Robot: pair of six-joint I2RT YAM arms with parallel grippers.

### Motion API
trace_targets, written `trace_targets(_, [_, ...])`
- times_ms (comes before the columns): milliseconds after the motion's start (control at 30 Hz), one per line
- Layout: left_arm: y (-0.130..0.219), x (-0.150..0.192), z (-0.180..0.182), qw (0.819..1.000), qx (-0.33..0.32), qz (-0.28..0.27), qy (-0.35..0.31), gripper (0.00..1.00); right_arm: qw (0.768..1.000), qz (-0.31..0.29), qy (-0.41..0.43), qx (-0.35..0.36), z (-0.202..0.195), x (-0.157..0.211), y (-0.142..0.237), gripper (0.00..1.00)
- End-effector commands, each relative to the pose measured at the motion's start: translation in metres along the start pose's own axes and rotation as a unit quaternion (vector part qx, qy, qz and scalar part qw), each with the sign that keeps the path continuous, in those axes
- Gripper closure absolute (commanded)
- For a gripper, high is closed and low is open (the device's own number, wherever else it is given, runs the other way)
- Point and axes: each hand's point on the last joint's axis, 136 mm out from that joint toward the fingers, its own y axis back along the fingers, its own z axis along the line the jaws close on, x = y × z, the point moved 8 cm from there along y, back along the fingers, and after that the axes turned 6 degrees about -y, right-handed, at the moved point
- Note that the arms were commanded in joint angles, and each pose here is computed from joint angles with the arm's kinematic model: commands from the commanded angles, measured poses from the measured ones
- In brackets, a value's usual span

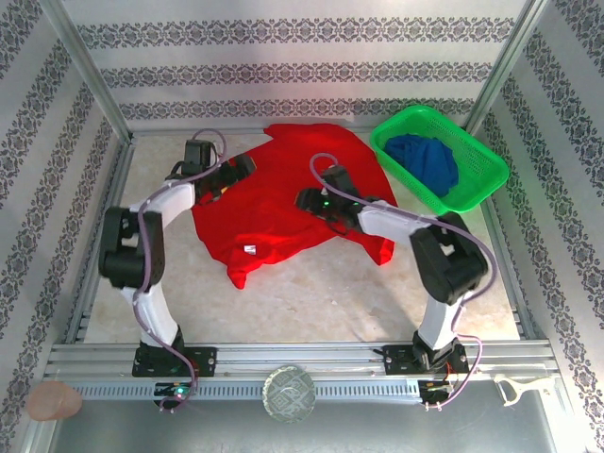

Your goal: Fold the inside-out t-shirt

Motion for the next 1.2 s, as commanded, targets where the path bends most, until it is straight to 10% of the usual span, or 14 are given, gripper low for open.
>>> trace_targets(0, [-0.014,-0.018,0.014,1.000,-0.003,0.015,-0.004,0.00,0.999,0.002,-0.041,-0.003,0.008,0.006,-0.020,0.46])
trace_targets(400, [0.006,0.026,0.094,0.992,-0.063,0.033,0.107,0.01,0.993,0.023,-0.098,0.058,-0.063,0.023,-0.012,0.47])
trace_targets(800, [0.081,0.145,0.112,0.969,-0.087,0.021,0.230,0.00,0.989,0.066,-0.097,0.088,-0.085,-0.007,-0.020,0.47])
trace_targets(967, [0.109,0.189,0.092,0.967,-0.056,-0.015,0.248,0.00,0.989,0.093,-0.067,0.096,-0.080,-0.035,-0.034,0.48])
trace_targets(1167, [0.157,0.168,0.019,0.989,-0.032,-0.073,0.122,0.01,0.991,0.095,-0.024,0.088,-0.066,-0.080,-0.022,0.49])
